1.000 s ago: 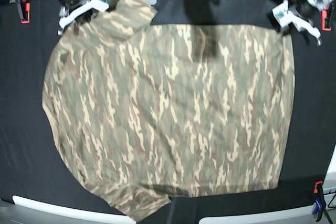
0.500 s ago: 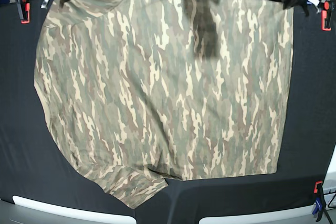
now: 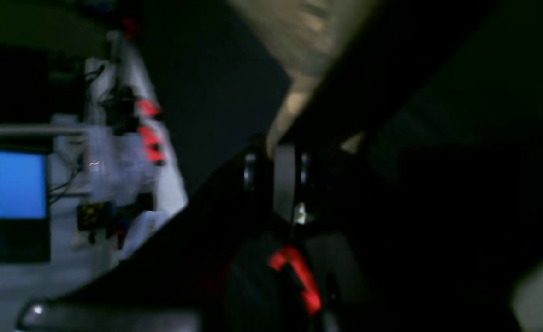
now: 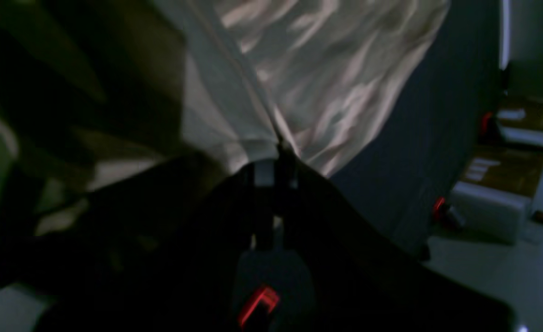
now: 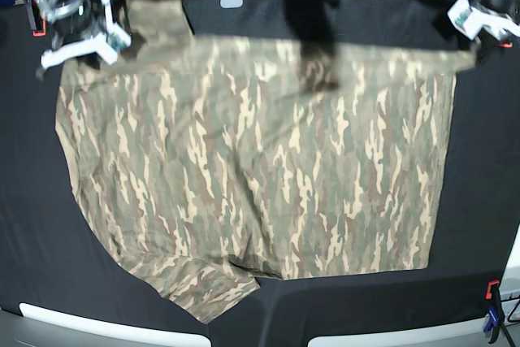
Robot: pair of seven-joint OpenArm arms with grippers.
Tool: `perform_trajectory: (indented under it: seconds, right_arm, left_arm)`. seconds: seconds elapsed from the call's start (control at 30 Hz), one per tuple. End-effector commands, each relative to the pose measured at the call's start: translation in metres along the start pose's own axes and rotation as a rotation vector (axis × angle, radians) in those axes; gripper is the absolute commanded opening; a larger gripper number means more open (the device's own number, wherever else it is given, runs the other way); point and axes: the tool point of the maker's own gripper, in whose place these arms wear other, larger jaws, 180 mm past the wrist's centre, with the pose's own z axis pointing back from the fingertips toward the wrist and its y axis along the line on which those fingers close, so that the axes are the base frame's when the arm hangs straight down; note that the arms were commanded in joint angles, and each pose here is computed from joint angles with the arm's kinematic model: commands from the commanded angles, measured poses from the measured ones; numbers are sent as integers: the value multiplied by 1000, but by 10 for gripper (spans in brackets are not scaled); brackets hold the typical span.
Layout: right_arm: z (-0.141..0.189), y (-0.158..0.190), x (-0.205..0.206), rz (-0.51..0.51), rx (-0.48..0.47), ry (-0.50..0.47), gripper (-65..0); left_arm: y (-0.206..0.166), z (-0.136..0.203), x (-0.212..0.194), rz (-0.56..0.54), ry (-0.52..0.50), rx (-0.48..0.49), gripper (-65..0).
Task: Layout the t-shirt on the table in an organized manner, then fold the t-shirt properly
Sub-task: 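Lift the shirt with both grippers and drag it to straighten, then release and regrasp the shirt's shoulder edges with both grippers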
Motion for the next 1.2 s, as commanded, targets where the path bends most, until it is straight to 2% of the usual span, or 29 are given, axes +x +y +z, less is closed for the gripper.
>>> perform_trajectory:
  seconds: [0.0,0.3,0.4,0.53,0.63,0.87,1.17]
  right_arm:
    - [-3,-17,6,5,-43,-7,-650]
    - [-26,-52,38,-78,-121,-84,-650]
    - [-36,-59,31,-83,-142,-61,-650]
    - [-52,-69,15,-91,-166,-14,-650]
    - [-61,-69,11,-129,-144,-11,-650]
    - [-85,-68,4,-136,-104,5,-650]
    - [-112,-75,7,-215,-13,-2,-650]
  left_arm:
    - [18,-4,-2,12,18,60,-650]
    - [28,-41,28,197,-34,81,-650]
    - [38,-52,38,261,-57,113,-650]
    - [38,-70,48,326,-81,85,-650]
    - [36,-81,54,365,-92,74,-650]
    - [33,-101,63,439,-99,90,-650]
    - [26,-133,57,505,-82,111,-650]
